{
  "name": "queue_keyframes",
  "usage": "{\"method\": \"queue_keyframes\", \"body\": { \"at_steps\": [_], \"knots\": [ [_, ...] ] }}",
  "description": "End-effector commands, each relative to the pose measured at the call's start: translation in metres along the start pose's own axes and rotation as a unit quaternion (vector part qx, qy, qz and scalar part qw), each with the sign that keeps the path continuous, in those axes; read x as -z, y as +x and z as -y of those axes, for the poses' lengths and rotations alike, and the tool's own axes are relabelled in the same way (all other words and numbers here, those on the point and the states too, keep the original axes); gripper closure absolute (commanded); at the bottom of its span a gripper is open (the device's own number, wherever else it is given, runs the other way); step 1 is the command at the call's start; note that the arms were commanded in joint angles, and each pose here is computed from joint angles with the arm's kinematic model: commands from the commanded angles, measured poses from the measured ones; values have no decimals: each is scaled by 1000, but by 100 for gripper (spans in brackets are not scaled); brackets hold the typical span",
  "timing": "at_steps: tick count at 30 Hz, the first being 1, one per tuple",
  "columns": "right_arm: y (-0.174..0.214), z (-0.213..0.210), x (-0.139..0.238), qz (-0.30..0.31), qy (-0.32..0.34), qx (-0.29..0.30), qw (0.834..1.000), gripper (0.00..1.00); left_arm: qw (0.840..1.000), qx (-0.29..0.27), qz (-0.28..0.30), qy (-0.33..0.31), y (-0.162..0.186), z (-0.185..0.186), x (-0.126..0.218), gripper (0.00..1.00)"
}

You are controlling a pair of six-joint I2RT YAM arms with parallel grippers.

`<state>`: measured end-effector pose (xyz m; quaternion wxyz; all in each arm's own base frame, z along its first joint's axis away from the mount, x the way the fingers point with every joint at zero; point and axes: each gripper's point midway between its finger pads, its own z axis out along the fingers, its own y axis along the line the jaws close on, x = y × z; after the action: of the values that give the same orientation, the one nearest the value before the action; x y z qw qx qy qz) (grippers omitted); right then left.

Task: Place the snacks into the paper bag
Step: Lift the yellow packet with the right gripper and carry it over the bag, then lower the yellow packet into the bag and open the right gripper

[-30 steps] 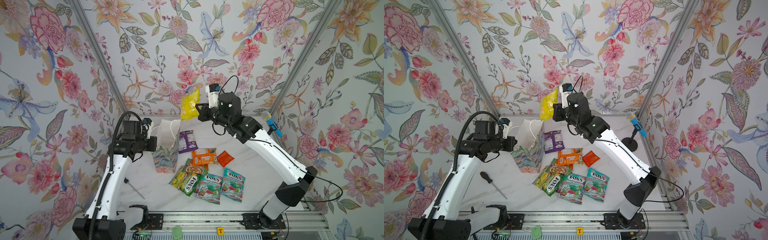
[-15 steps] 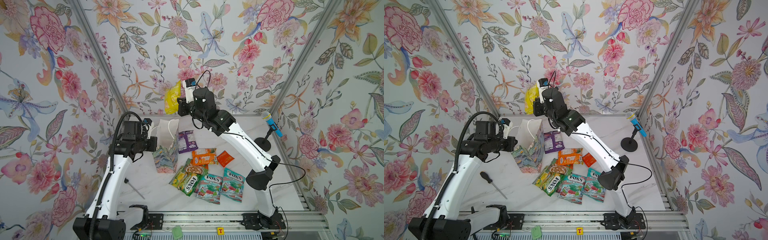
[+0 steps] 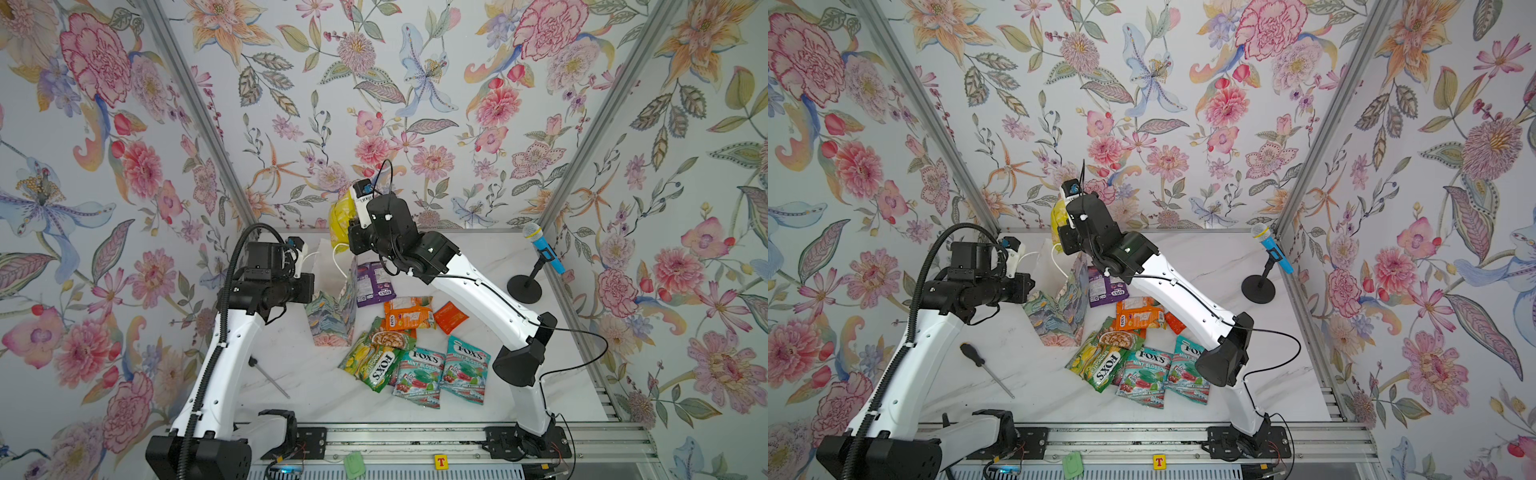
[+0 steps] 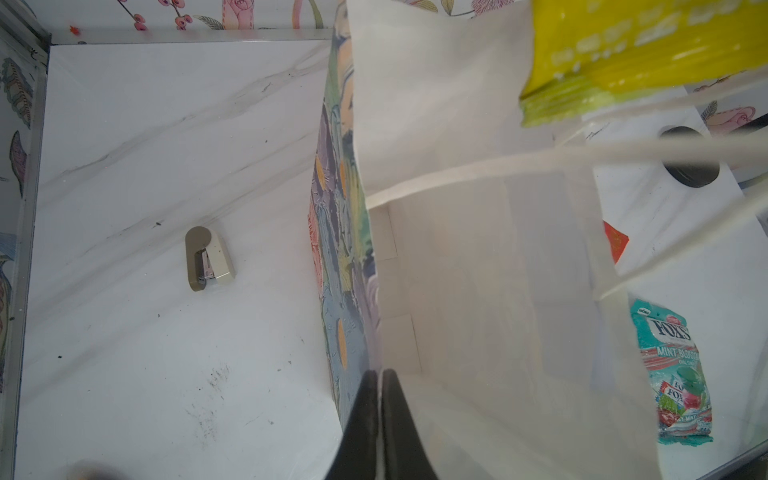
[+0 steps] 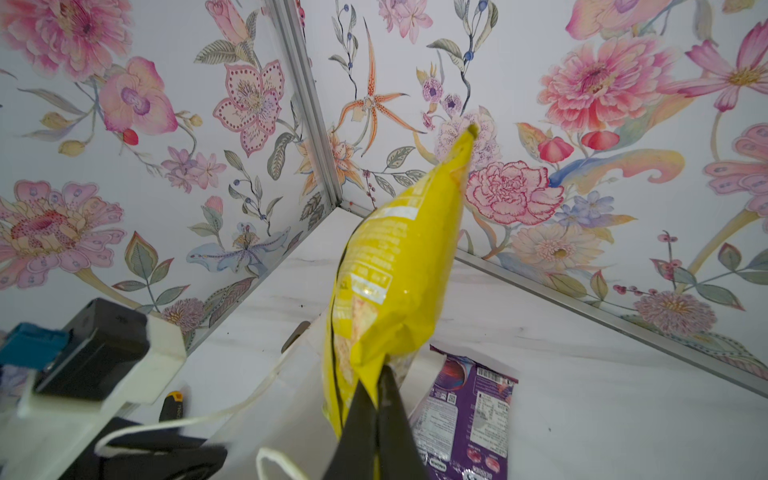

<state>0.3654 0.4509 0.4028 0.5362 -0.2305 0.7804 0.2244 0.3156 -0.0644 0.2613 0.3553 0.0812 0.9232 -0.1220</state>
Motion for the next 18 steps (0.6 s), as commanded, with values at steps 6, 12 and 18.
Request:
{"method": "queue_keyframes", "body": {
  "at_steps": [6,12,18],
  "knots": [
    [-8,-6,38,8,0,17,1000,100,1000,7,8,2,0,-1,1,95],
    [1,-11,48,-4,-4,20,1000,100,1000,10,9,0,0,-2,1,95],
    [12,-18,51,-24,-19,15,999,100,1000,13,13,1,-1,-2,2,95]
  ]
}}
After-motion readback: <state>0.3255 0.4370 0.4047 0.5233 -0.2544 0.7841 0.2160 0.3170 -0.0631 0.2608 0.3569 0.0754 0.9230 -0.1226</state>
